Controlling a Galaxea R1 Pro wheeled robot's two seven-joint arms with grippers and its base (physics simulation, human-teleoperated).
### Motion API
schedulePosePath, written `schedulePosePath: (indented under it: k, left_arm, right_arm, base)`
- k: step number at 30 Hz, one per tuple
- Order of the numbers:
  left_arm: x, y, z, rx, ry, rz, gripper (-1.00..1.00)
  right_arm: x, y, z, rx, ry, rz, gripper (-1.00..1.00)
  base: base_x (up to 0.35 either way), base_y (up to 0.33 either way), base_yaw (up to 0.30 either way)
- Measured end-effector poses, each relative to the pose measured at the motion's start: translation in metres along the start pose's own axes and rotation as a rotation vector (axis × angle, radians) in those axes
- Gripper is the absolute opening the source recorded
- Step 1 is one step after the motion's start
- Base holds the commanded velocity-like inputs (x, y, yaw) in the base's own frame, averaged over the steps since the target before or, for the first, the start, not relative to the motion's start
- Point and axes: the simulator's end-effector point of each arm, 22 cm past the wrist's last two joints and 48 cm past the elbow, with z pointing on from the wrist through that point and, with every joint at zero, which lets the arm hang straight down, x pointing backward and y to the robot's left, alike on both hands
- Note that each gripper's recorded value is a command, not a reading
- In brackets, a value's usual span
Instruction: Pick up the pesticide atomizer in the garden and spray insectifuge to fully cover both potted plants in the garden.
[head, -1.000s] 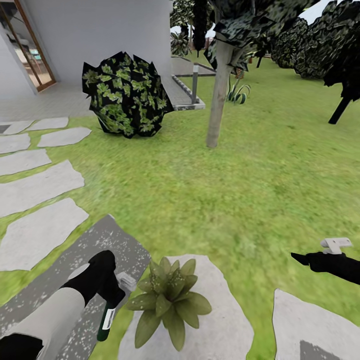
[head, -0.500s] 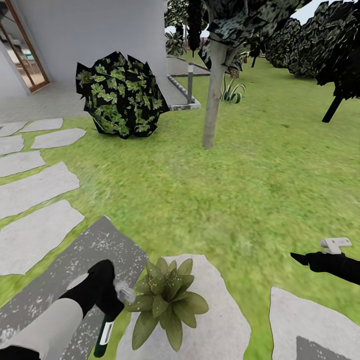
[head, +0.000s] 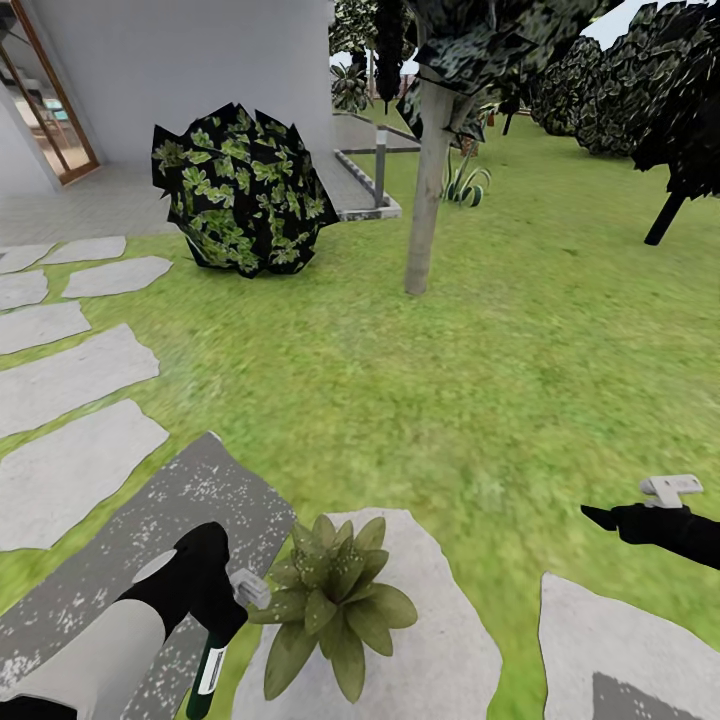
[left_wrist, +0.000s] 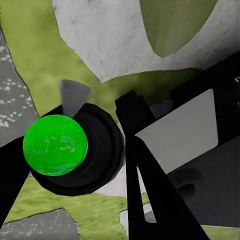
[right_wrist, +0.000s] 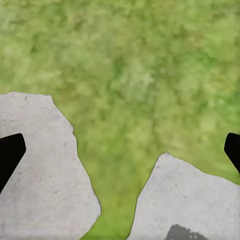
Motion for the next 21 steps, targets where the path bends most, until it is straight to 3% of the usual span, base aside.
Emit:
schedulePosePath:
  k: [21]
  left_arm:
    - [-0.0048,-0.0067,0.0002,0.006,-0.005,0.006,-1.00]
  right_arm:
    - [0.0002,-0.0018,-0.0006,0.006,0.001,-0.002,1.00]
  base:
    - [-0.062,-0.060,0.073]
